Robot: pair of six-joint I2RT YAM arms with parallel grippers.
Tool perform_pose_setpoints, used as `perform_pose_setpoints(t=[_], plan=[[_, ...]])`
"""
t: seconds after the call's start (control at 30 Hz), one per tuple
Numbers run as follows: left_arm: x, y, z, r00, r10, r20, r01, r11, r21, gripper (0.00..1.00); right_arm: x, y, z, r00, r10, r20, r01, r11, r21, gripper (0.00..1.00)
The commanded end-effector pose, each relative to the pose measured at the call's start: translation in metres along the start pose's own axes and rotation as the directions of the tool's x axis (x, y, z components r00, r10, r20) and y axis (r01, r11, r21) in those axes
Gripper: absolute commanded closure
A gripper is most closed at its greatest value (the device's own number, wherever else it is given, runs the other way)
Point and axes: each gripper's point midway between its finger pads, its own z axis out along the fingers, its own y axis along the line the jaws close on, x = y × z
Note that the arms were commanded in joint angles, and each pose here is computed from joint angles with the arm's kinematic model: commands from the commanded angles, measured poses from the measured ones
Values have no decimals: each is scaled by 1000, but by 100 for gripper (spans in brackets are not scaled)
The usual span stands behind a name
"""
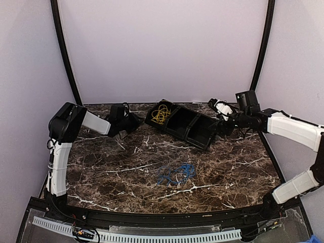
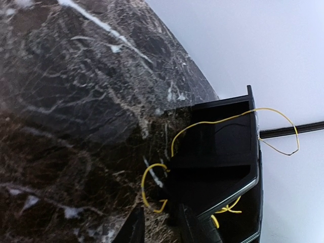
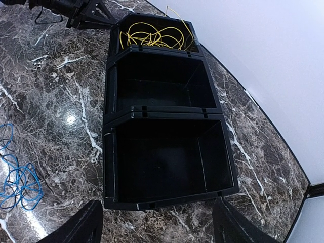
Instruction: Untangle the cables
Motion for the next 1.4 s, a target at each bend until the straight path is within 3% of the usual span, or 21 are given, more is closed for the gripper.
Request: perform_pose_setpoints(t=[0.0,0.13,0.3,0.6,0.73,0.77,0.93,1.1,1.2,1.37], plan=[[-16,-11,-21,997,-17,71,17,1000,-1,73,-7,0,-4,998,13,66,-13,1000,1,24],[-12,-1,-17,998,-26,57,28,999,-28,67,-1,4,-1,998,11,69,-11,1000,-8,24],[-9,0,-3,998,-53,33,53,999,0,68,2,5,2,998,6,68,-5,1000,-6,24],[-11,3,29,998,-64,1,64,998,21,82,9,4,9,999,4,45,-4,1000,2,24],[-14,0,33,998,-65,5,65,997,30,95,11,4,12,999,6,38,-6,1000,-1,25],[-17,0,32,998,-50,26,50,999,23,99,12,4,12,999,6,35,-6,1000,-2,25],[-47,-24,8,985,78,155,-78,997,-3,100,15,4,15,1000,7,25,-7,1000,-3,25],[-74,-75,-24,917,279,286,-291,957,-1,100,17,5,17,1000,8,21,-8,1000,-6,25],[-67,-106,-31,870,382,312,-409,912,25,100,19,6,19,1000,8,19,-8,1000,-12,25],[-47,-128,-30,850,423,314,-464,883,66,100,20,8,20,1000,9,19,-8,1000,-20,26]])
